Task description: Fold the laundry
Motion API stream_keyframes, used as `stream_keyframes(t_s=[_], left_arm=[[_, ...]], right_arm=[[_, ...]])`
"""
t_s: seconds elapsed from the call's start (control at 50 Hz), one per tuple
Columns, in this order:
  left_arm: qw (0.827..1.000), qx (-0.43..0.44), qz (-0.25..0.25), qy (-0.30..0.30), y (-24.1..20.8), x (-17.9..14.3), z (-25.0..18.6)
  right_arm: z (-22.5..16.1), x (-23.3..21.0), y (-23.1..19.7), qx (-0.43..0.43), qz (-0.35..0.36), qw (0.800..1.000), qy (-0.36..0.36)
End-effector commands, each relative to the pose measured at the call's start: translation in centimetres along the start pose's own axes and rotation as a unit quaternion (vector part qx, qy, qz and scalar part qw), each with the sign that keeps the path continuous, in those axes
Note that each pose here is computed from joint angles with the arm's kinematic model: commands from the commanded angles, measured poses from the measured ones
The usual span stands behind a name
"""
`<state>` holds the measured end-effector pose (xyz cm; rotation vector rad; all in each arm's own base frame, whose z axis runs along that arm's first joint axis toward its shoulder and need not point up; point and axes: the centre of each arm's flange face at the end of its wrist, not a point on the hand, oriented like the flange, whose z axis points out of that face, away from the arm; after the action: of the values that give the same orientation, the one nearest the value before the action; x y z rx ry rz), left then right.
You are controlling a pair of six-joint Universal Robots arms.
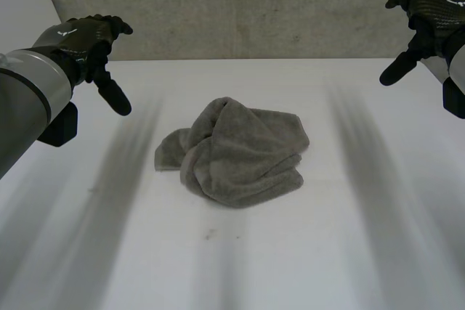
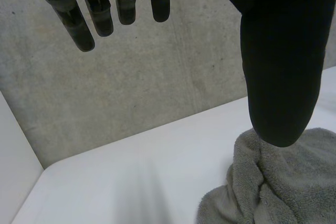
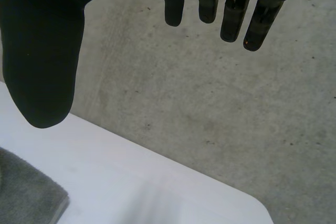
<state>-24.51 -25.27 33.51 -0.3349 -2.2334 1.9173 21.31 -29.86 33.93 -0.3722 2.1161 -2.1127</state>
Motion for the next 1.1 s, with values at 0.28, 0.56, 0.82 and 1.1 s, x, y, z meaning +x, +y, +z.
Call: stream_keyframes(t_s=[0.28,0.56,0.82,1.1], left_arm=[[1.000,-0.018,0.007,-0.011,4.7,-0.8,5.7],[0.998,-0.059,0.032,0.001,10.0,-1.5,9.5],[0.998,-0.054,0.039,-0.004,9.8,-2.0,9.5],[0.997,-0.064,0.039,-0.001,10.6,-1.9,9.5]], right_arm=[[-4.5,-12.9,9.2,-0.123,-0.148,0.934,-0.300],[-2.2,-20.3,15.7,-0.104,-0.054,0.941,-0.317],[0.0,-22.4,19.2,-0.096,-0.095,0.952,-0.275],[-3.5,-19.6,-0.7,0.128,-0.065,0.946,-0.291]])
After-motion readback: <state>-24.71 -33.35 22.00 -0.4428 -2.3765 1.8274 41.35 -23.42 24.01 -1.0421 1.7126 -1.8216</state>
